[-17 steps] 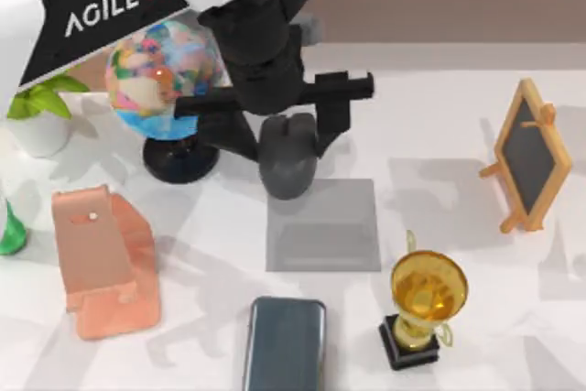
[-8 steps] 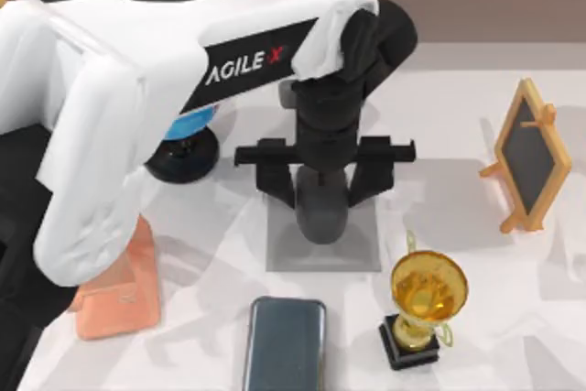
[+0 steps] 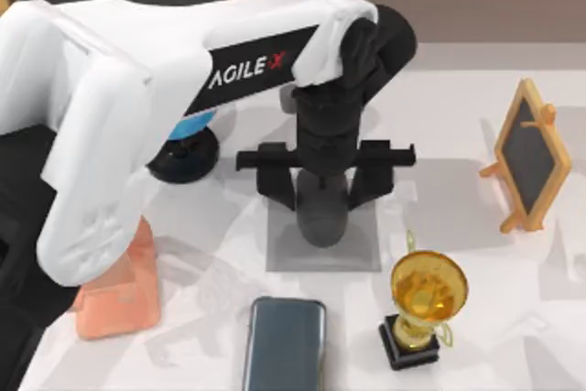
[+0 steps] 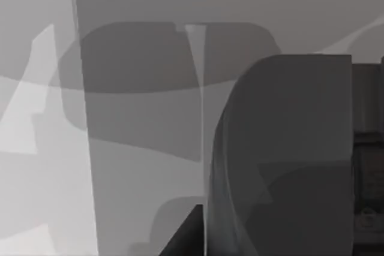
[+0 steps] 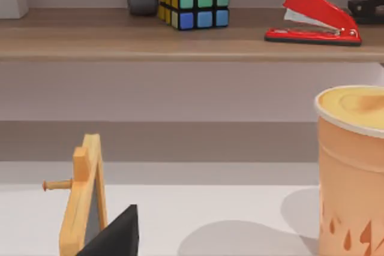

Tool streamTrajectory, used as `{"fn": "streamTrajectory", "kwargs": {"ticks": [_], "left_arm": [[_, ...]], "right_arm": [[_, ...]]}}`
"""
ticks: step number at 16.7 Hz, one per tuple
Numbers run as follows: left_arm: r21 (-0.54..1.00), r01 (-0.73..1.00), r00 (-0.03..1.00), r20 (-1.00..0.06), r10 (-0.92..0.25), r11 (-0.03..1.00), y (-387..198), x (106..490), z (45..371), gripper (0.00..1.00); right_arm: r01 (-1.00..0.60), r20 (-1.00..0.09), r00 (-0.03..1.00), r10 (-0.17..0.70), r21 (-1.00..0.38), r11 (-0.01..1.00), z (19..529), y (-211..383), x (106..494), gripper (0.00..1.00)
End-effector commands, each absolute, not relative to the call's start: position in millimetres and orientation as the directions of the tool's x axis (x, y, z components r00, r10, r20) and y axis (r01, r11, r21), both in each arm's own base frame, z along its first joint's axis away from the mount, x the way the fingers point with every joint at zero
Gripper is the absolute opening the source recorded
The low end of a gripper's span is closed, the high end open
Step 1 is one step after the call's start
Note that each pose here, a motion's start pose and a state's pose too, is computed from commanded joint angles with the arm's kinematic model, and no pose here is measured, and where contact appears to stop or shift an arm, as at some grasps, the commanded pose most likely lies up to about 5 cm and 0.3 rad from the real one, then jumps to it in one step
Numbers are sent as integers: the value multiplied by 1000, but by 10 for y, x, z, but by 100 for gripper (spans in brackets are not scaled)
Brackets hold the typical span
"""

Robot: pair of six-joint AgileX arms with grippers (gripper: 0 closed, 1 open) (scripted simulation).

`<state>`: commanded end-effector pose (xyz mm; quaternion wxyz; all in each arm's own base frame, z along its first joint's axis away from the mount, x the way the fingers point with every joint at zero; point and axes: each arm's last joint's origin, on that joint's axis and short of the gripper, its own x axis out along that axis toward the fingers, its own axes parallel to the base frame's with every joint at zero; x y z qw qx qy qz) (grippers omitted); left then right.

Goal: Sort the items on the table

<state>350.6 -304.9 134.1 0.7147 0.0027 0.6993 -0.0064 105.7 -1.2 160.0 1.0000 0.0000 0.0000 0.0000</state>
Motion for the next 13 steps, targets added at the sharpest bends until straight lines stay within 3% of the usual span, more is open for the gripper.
{"fn": "streamTrajectory", "kwargs": {"ticks": [3,13], "left_arm": [[-5,13,22,-1000,-5,1000,-3049,3506,1341,0],[-5,13,22,-1000,-5,1000,-3049,3506,1341,75]], "right_arm": [[0,0,1000,0,0,1000,1600,-12,1057,100],[0,0,1000,0,0,1000,1600,-12,1057,100]]}}
